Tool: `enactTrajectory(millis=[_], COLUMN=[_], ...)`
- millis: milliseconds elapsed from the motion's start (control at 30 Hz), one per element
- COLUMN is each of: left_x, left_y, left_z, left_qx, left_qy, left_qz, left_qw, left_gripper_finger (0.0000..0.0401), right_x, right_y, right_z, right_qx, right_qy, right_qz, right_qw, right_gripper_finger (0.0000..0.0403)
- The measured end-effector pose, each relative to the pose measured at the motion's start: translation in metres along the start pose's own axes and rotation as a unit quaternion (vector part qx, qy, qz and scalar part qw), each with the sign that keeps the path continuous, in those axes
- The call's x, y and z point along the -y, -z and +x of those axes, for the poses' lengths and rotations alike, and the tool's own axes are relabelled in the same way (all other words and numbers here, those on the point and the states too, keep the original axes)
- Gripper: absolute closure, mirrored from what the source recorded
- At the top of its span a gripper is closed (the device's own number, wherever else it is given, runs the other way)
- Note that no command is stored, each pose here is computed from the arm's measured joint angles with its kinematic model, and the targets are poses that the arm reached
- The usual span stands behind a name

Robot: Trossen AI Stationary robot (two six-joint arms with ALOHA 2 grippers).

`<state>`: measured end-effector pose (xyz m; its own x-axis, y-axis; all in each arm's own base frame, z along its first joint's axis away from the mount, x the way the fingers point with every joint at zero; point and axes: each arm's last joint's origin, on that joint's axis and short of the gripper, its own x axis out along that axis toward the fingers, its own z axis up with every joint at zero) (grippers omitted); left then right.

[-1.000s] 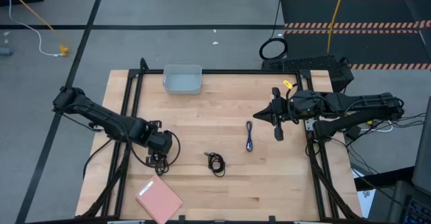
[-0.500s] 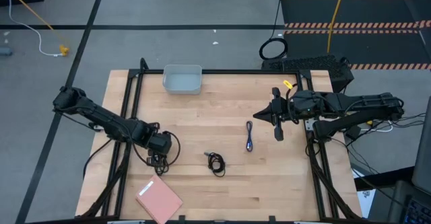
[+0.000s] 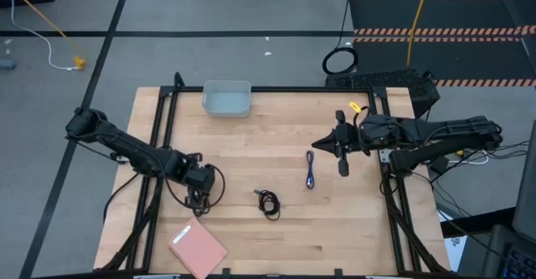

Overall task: Pick and place USB-C Cables
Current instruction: Put the left black charger cable into the white bin

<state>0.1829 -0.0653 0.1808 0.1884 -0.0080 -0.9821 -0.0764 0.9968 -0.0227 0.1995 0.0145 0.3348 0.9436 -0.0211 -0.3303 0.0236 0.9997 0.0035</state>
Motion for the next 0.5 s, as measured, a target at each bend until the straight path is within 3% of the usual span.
enactTrajectory(millis=[200, 500], left_x=[0.004, -0.004], left_y=[-0.021, -0.056], left_z=[-0.027, -0.095], left_qx=[0.046, 0.138], left_qy=[0.004, -0.085], left_qz=[0.027, 0.068], left_qw=[0.999, 0.984], left_gripper_finger=[0.0392, 0.0392], right_x=[0.0, 0.003], right_y=[0.009, 0.008], right_z=[0.009, 0.022], right_qx=[0.037, 0.07], right_qy=[0.0, 0.009], right_qz=[-0.027, 0.005], right_qw=[0.999, 0.997], right_gripper_finger=[0.0403, 0.0403])
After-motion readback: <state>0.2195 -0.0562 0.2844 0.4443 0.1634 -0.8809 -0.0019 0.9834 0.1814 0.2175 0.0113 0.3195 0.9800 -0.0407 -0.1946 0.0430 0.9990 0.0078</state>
